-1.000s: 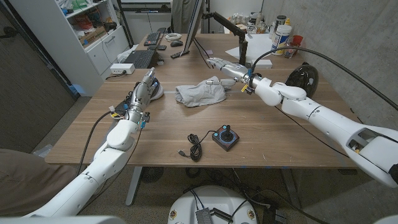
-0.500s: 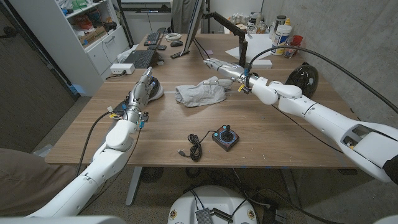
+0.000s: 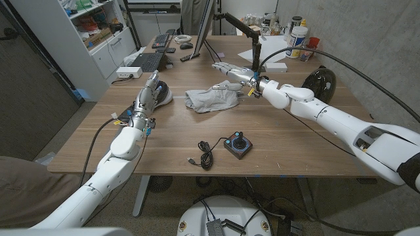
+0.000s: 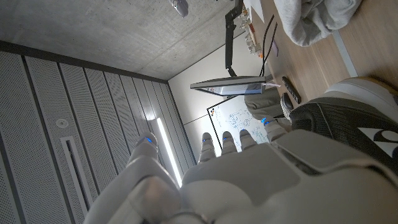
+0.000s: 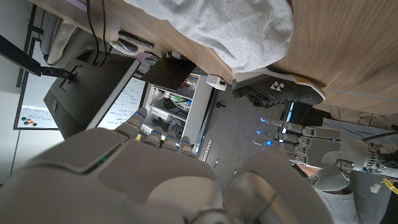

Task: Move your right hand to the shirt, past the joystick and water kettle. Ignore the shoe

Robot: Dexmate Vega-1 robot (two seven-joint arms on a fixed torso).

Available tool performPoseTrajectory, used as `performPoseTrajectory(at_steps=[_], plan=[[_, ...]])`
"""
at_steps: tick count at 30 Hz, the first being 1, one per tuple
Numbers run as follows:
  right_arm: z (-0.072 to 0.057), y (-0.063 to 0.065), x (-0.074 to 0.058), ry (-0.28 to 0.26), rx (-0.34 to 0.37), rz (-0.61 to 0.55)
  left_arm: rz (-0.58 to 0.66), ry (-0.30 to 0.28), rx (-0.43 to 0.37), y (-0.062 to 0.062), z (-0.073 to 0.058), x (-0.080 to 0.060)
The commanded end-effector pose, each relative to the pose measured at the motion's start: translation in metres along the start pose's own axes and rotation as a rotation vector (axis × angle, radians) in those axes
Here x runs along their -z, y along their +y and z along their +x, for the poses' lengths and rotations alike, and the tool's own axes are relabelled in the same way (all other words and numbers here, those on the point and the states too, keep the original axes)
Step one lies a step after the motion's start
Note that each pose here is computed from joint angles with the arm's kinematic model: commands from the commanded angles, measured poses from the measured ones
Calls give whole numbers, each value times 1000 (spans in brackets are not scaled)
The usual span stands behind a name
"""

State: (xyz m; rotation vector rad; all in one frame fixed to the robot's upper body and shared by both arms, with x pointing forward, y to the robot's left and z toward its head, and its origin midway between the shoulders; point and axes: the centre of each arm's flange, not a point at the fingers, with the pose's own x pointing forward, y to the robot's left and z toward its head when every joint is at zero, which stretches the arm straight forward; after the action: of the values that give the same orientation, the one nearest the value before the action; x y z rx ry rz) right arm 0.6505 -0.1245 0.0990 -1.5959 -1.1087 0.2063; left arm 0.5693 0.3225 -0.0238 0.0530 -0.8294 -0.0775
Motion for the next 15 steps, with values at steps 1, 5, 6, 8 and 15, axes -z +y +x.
performPoseTrajectory(at_steps=[1,5,6,8,15], plan=[[9,4,-3,-18,-15,-11,-4,2,-5,2,-1,1],[11,5,-2,-12,-16,-23,-1,6,-1,1,-2,2],[11,5,-2,-11,-16,-23,-1,6,-1,1,-2,2],[13,6,-3,-11,-18,-29,-1,9,1,1,-3,2],[16,7,-4,-15,-20,-40,0,13,2,1,-3,3]])
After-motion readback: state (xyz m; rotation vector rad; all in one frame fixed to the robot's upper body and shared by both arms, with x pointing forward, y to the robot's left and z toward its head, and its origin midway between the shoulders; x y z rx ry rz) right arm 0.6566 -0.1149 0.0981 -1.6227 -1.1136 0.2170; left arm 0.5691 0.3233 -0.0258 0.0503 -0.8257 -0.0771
